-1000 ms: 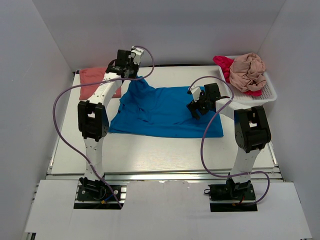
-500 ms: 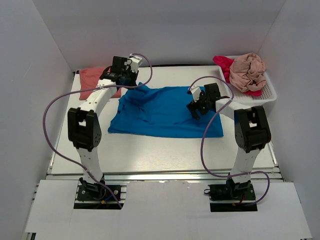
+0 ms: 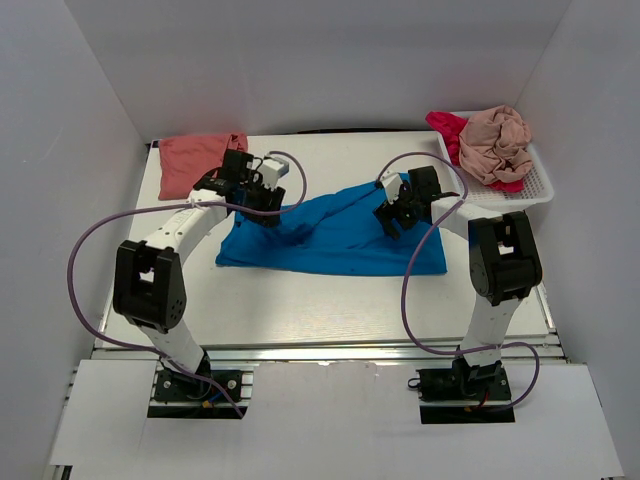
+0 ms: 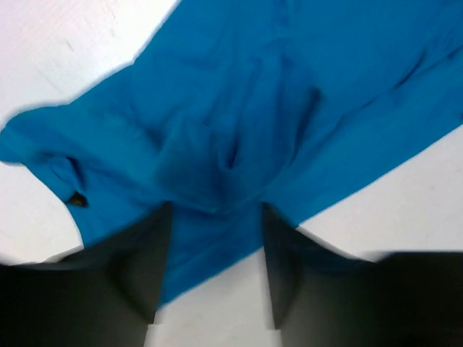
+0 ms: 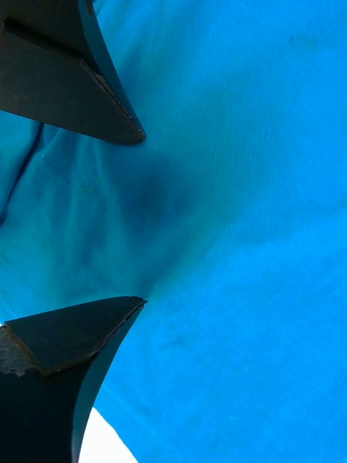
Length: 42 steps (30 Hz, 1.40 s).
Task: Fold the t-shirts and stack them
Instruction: Grap the side of the flattened tshirt furthest away from the robot with both arms
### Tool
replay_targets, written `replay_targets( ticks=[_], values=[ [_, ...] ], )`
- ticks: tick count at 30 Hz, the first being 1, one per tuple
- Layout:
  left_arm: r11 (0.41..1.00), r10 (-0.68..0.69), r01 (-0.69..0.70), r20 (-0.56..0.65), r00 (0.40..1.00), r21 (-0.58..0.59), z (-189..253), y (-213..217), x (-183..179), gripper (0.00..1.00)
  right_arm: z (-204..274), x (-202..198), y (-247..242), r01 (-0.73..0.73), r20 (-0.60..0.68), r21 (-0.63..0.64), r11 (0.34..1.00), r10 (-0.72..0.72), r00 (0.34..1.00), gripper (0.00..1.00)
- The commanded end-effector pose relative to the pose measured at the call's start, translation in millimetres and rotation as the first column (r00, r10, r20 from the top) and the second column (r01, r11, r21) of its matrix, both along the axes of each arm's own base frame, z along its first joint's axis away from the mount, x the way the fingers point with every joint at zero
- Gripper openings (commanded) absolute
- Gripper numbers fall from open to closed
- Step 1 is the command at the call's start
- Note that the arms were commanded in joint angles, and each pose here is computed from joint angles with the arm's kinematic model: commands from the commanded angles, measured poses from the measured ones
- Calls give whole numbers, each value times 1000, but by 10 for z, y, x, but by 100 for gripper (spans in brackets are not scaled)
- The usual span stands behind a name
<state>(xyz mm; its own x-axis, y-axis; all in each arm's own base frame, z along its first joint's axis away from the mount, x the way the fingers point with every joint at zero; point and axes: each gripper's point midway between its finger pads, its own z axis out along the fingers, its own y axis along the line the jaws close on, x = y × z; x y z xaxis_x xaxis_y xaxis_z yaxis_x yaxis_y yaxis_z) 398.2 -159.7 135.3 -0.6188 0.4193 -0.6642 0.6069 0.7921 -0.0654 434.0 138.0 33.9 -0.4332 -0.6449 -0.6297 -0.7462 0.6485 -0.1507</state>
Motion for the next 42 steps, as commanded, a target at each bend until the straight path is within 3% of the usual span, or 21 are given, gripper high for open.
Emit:
replay_targets(
  ticks=[1, 2, 3, 10, 19, 20, 21, 24, 34, 42],
  values=[
    [999, -48, 48, 15, 999, 15, 32, 22, -80, 66, 298, 166, 21, 4, 98, 1, 1000, -4, 995, 89],
    [999, -42, 41, 17, 999, 25, 5, 37, -57, 94, 270, 175, -3, 14, 97, -14, 1000, -12, 995, 89],
    [999, -42, 42, 16, 999, 27, -2, 31, -50, 98, 264, 195, -27, 20, 104, -23, 1000, -17, 994, 89],
    [999, -10, 7, 64, 998, 53, 9, 67, 152, 98, 324, 502, -229, 104, 173, -93, 990, -87, 981, 89],
    [994, 60, -69, 111, 992, 87, -57, 171, 346, 98, 695, 1715, -795, 257, 281, -88, 962, -224, 933, 89],
    [994, 59, -68, 109, 992, 87, -72, 169, 345, 98, 526, 1696, -829, 258, 249, -103, 961, -227, 942, 89],
    [994, 59, -69, 109, 992, 90, -87, 178, 352, 98, 704, 1858, -868, 271, 290, -87, 959, -236, 927, 89],
    [991, 81, -91, 109, 991, 95, -120, 221, 407, 98, 640, 2042, -868, 272, 293, -87, 958, -236, 926, 89],
    [980, 147, -160, 115, 982, 121, -149, 429, 546, 98, 153, 1917, -641, 252, 117, 10, 968, -251, 961, 89],
    [976, 181, -191, 101, 978, 104, -172, 511, 556, 98, -78, 1862, -781, 349, 56, -2, 937, -348, 936, 89]
  ],
)
